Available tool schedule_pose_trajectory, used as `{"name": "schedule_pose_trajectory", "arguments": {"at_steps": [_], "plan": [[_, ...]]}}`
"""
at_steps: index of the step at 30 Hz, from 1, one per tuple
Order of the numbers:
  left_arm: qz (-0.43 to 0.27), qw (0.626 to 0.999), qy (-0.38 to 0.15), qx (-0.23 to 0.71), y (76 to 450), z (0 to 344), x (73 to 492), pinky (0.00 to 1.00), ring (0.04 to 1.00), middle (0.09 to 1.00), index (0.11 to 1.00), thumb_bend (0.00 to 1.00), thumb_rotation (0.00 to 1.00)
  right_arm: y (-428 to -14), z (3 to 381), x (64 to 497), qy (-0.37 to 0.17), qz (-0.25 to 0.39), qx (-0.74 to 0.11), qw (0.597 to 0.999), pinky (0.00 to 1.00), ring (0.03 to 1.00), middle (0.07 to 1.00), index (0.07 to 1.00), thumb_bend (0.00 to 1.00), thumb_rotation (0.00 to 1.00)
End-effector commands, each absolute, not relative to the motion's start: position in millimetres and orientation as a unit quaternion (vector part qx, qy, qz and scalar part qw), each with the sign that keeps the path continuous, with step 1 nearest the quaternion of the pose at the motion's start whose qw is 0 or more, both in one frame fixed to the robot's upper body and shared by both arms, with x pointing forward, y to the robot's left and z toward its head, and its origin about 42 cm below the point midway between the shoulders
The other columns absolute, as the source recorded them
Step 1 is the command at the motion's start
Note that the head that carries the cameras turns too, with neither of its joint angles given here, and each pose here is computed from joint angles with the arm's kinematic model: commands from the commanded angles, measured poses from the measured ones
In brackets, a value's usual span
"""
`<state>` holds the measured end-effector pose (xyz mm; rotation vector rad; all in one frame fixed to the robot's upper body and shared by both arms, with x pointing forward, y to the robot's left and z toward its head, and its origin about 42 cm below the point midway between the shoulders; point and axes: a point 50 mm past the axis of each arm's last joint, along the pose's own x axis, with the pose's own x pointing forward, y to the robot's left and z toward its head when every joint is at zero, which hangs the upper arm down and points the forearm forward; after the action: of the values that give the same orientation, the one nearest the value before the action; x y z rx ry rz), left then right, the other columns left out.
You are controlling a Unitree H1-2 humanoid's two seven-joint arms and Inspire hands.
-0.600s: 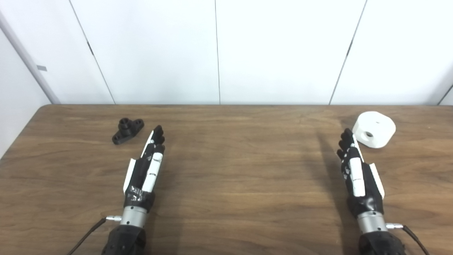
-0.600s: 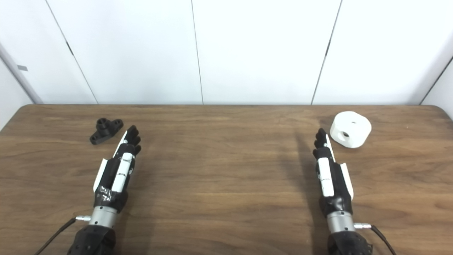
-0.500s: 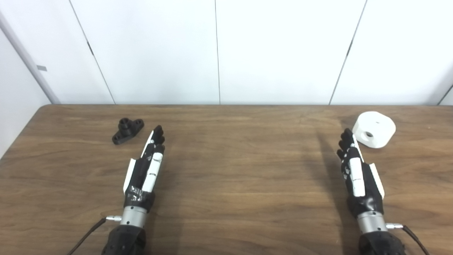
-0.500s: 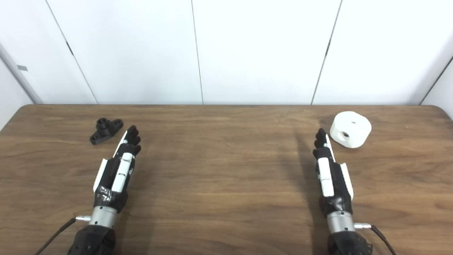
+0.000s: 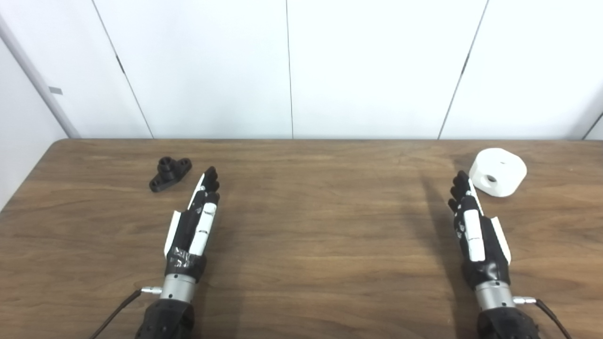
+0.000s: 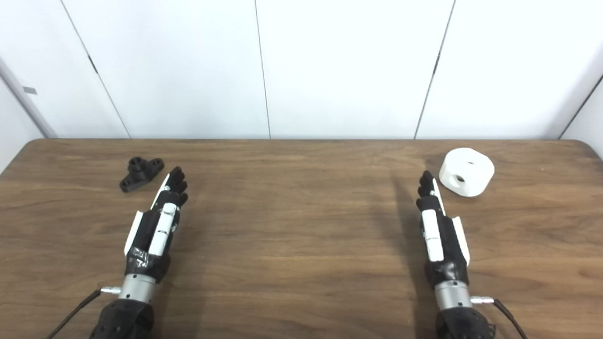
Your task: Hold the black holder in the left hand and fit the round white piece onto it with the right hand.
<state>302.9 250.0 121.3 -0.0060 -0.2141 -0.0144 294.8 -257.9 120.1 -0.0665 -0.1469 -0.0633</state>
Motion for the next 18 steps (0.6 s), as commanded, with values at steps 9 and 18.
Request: {"name": "schedule_pose_trajectory", "arguments": {"at_steps": [9,18], "plan": [[0.026,0.975,-0.132,0.176,261.4,136.0,292.8,0.74,0.781,0.780,0.815,0.70,0.13,-257.7,114.6,291.0,-0.070,-0.033,-0.032,0.997,1.00,1.000,1.000,1.000,0.48,1.00],[0.098,0.895,-0.232,0.370,305.8,165.0,295.1,0.51,0.553,0.580,0.576,0.81,0.00,-259.0,112.9,292.9,-0.071,-0.029,-0.024,0.997,1.00,1.000,1.000,1.000,0.46,1.00]]}}
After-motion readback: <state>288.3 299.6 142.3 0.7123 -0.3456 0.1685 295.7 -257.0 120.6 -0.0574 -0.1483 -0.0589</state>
